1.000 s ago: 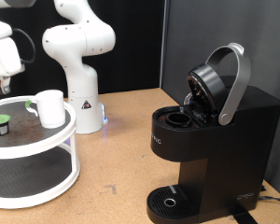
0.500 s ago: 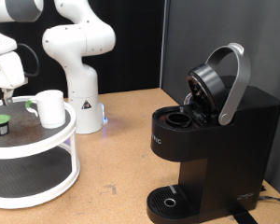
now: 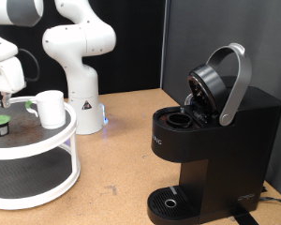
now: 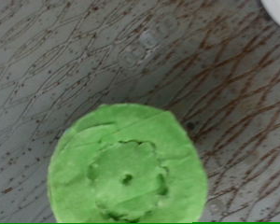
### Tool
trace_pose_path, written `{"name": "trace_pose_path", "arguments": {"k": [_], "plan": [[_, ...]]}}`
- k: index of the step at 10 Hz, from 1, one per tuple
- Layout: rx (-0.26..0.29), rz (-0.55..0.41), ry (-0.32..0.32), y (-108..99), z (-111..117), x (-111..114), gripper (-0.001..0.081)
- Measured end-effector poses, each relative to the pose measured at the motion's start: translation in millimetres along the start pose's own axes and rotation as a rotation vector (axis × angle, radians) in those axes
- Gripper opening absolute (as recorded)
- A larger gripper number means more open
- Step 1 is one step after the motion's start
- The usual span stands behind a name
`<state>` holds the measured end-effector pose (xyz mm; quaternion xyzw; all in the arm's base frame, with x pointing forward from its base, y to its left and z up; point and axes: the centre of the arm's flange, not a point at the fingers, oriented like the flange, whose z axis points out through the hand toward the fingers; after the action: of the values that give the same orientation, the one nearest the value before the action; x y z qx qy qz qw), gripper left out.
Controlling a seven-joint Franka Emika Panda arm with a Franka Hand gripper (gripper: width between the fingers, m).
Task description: Make a cup of coffee with the keurig machine
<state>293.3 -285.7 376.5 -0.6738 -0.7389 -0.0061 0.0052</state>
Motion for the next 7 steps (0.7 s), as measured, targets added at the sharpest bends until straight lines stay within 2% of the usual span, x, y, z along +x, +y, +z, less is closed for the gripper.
{"name": "trace_pose_path", "arguments": {"k": [4,7], "plan": [[-0.023,0.010,0.003,-7,27,4,0.0807],[-0.022,0.015,0.019,-11,37,7,0.0807]]}}
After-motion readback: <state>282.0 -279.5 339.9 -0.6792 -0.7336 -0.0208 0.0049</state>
